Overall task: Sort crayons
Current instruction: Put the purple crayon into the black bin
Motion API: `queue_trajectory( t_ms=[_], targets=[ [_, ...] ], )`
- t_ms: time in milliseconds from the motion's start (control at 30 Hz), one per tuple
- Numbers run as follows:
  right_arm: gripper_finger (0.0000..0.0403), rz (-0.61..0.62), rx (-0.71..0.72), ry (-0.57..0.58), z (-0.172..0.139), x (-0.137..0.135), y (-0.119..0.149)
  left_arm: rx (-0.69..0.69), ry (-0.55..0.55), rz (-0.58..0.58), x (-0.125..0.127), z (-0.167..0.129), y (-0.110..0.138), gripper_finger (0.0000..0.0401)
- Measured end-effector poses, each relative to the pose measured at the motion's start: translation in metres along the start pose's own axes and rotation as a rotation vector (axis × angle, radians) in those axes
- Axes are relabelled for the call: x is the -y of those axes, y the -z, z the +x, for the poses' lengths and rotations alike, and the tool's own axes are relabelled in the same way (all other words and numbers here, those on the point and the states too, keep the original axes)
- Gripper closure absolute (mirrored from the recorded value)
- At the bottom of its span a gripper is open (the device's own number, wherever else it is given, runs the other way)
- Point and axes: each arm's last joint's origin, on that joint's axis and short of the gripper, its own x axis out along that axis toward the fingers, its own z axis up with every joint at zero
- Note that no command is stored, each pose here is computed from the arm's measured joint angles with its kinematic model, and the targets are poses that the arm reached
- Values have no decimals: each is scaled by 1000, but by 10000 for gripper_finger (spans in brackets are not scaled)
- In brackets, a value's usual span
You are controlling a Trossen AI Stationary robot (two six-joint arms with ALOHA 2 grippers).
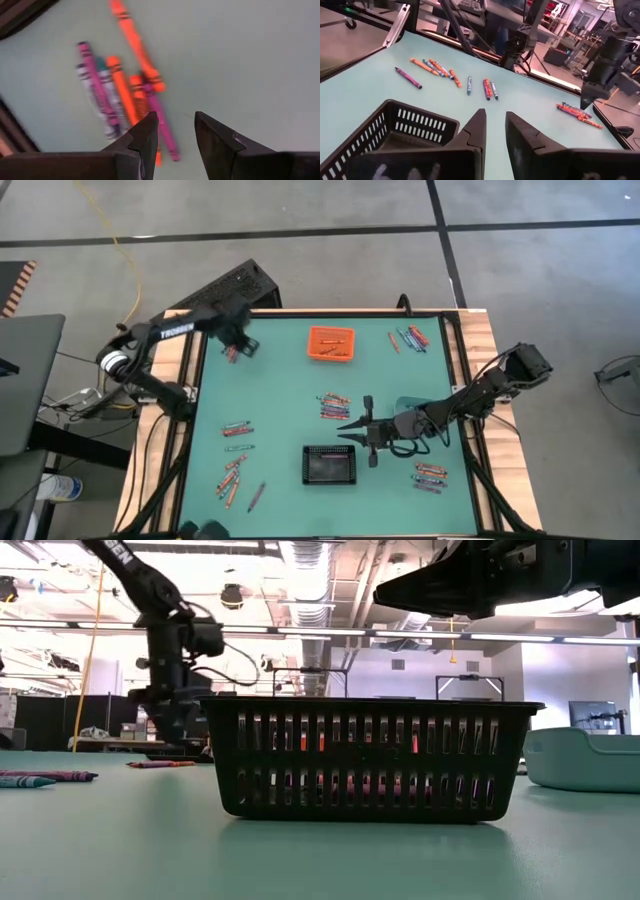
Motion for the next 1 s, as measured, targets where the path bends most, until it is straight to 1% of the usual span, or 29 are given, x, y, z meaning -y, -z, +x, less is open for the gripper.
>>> queue_trajectory(
  t_ms=[67,167,367,533,800,1000],
  targets=[
    [333,-6,-9,0,0,0,1,-1,18,-32,-12,1,-1,285],
    [333,-13,-28,5,1,3,3,0,32,-51,-17,1,-2,285],
    [333,8,-39,25,3,8,5,-3,40,-30,-11,2,0,285],
    [333,24,-38,25,3,8,5,-38,40,-7,-4,12,12,285],
    [333,24,-37,24,3,8,5,-69,39,-16,-4,28,31,285],
    [333,25,-36,25,3,8,5,-65,29,-4,-4,29,31,285]
  ],
)
